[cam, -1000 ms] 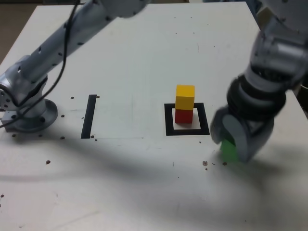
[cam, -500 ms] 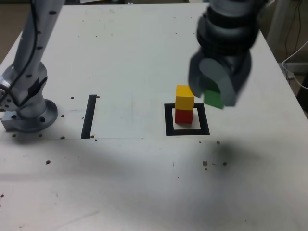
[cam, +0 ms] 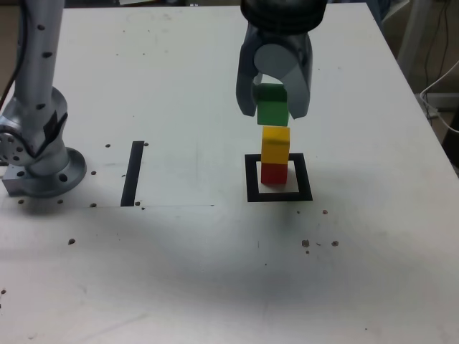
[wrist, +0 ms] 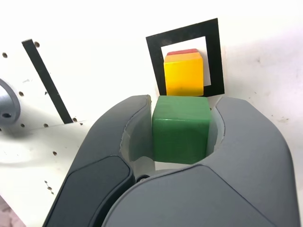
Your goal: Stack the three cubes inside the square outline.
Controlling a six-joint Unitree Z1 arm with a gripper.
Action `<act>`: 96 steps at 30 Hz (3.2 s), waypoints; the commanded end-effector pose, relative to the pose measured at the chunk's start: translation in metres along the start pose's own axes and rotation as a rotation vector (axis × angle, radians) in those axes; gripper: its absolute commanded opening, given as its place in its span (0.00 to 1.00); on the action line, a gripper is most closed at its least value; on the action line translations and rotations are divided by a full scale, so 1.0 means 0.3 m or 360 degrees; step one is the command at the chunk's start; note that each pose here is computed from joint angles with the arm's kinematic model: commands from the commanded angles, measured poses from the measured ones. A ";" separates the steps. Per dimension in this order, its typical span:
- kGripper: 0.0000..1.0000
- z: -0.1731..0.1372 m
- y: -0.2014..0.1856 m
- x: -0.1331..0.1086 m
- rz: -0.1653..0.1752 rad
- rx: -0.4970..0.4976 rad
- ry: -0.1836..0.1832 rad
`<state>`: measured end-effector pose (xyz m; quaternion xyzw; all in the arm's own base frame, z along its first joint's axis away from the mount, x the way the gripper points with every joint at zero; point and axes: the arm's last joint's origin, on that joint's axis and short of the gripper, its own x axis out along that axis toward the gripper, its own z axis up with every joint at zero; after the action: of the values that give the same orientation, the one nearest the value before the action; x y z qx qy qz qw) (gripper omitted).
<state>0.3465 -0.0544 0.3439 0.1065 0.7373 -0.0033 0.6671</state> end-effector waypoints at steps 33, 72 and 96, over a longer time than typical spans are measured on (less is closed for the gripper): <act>0.20 0.052 0.078 0.126 -0.0066 -0.0109 0.0179; 0.52 0.087 0.077 0.152 -0.0125 -0.0027 0.0144; 0.99 0.014 0.086 0.088 -0.0092 -0.0020 0.0124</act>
<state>0.3574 -0.0268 0.3170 0.0830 0.7622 -0.0142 0.6419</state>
